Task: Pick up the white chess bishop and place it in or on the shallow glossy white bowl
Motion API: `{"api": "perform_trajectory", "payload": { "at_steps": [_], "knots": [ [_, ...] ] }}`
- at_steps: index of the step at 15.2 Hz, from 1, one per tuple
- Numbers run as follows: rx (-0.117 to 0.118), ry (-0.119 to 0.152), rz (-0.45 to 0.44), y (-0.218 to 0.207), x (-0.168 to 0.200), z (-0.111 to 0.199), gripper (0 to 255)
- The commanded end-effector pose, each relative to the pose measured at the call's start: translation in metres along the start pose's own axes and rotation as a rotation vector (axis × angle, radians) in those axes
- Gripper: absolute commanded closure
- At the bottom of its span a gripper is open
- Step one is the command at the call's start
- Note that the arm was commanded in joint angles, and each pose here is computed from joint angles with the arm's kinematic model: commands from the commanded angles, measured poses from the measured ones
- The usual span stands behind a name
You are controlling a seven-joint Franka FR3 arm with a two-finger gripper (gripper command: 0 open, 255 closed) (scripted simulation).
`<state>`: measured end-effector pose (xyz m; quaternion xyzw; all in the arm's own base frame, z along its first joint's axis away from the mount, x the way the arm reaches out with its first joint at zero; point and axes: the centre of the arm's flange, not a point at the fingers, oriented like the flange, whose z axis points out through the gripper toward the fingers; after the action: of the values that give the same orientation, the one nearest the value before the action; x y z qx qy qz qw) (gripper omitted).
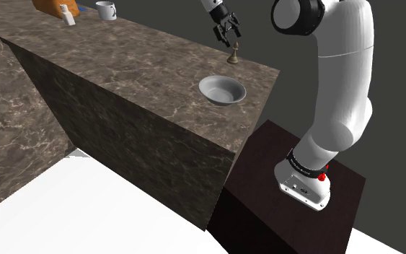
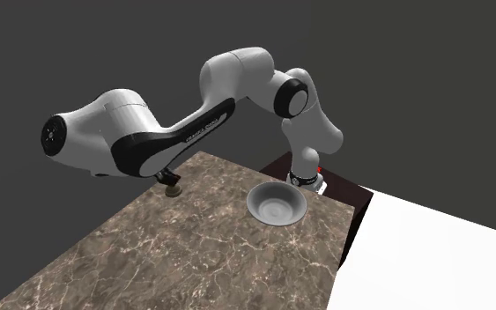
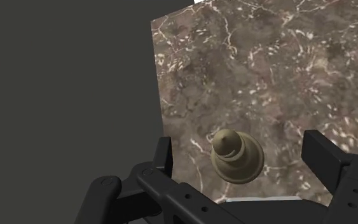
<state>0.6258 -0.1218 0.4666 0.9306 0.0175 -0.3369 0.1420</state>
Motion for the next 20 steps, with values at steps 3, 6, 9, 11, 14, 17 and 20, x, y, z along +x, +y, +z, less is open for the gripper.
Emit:
{"api": "perform_trajectory", "payload": {
  "at_steps": [3,6,9,11,14,17,20],
  "knots": [
    [-0.003,-0.006,0.001,0.002,0.002,0.021,0],
    [-0.003,-0.006,0.001,0.002,0.002,0.035,0],
    [-0.003,-0.006,0.001,0.002,0.002,0.035,0],
    [-0.003,-0.006,0.001,0.002,0.002,0.035,0],
    [-0.003,-0.006,0.001,0.002,0.002,0.035,255],
    [-0.003,-0.006,0.001,0.002,0.002,0.035,255],
    [-0.003,-0.006,0.001,0.002,0.003,0.035,255]
  ]
}}
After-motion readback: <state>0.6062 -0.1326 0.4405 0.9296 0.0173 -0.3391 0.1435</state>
